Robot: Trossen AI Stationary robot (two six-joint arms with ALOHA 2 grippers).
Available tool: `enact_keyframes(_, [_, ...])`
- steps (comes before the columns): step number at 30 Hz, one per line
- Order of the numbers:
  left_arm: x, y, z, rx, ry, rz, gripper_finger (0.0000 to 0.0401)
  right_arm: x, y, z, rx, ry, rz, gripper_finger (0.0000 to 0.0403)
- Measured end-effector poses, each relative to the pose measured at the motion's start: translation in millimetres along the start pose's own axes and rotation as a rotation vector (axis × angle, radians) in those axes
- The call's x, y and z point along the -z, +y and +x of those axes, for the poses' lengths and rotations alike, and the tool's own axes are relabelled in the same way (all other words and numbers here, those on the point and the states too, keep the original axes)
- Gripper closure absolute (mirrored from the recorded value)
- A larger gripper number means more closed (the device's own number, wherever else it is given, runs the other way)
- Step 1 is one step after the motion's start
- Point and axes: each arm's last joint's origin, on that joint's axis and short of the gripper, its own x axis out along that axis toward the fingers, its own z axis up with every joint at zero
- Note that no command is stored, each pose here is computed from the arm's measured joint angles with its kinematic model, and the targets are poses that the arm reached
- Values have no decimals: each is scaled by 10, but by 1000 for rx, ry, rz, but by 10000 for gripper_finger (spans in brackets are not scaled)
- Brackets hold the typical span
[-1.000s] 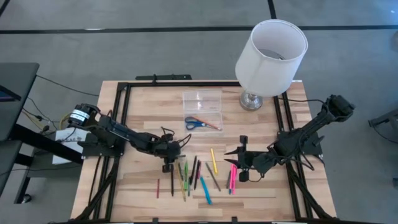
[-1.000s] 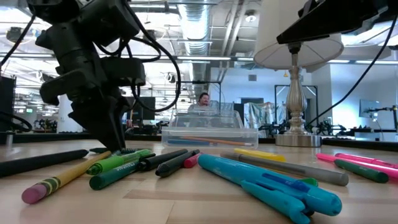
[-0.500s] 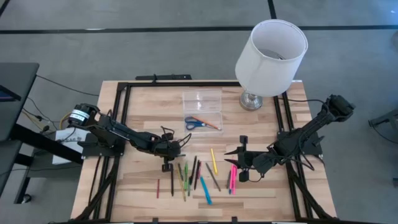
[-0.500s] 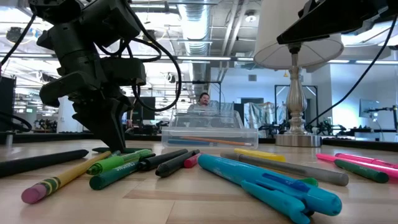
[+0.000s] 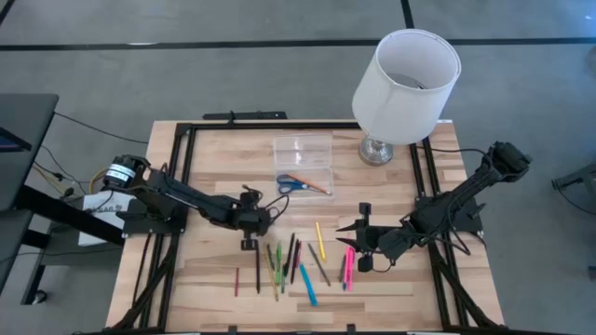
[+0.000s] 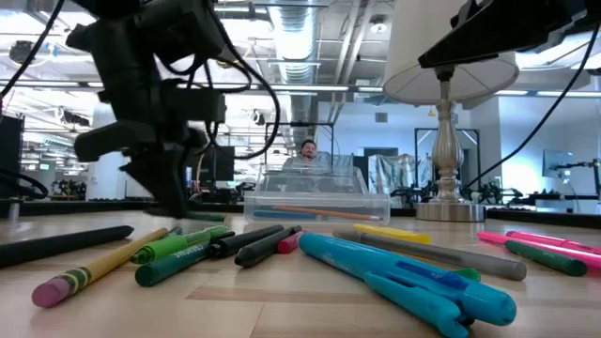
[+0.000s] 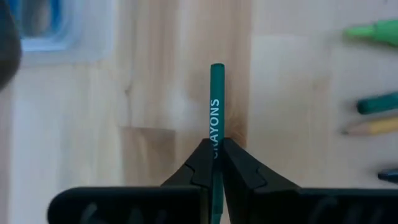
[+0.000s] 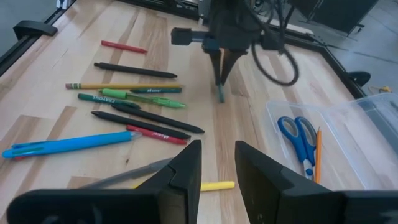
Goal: Pick & place school supplies into a supply box
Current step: Put the top green crayon into the supply box
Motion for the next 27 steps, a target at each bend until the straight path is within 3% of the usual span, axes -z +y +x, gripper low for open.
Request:
enact_keyframes(9, [-276, 17, -164, -41, -77, 65, 399, 11, -1, 0, 0, 10, 0, 312])
enact_keyframes(13, [-444, 91, -253, -106, -135, 84, 400, 11, -1, 0, 0, 10, 0, 312])
enact_keyframes(19, [-634, 453, -271, -226, -196, 31, 400, 10, -1, 0, 0, 9, 0, 312])
enact_keyframes(27, [-746, 929, -132, -149, -285, -62, 391, 14, -3, 1, 1, 12, -3, 312])
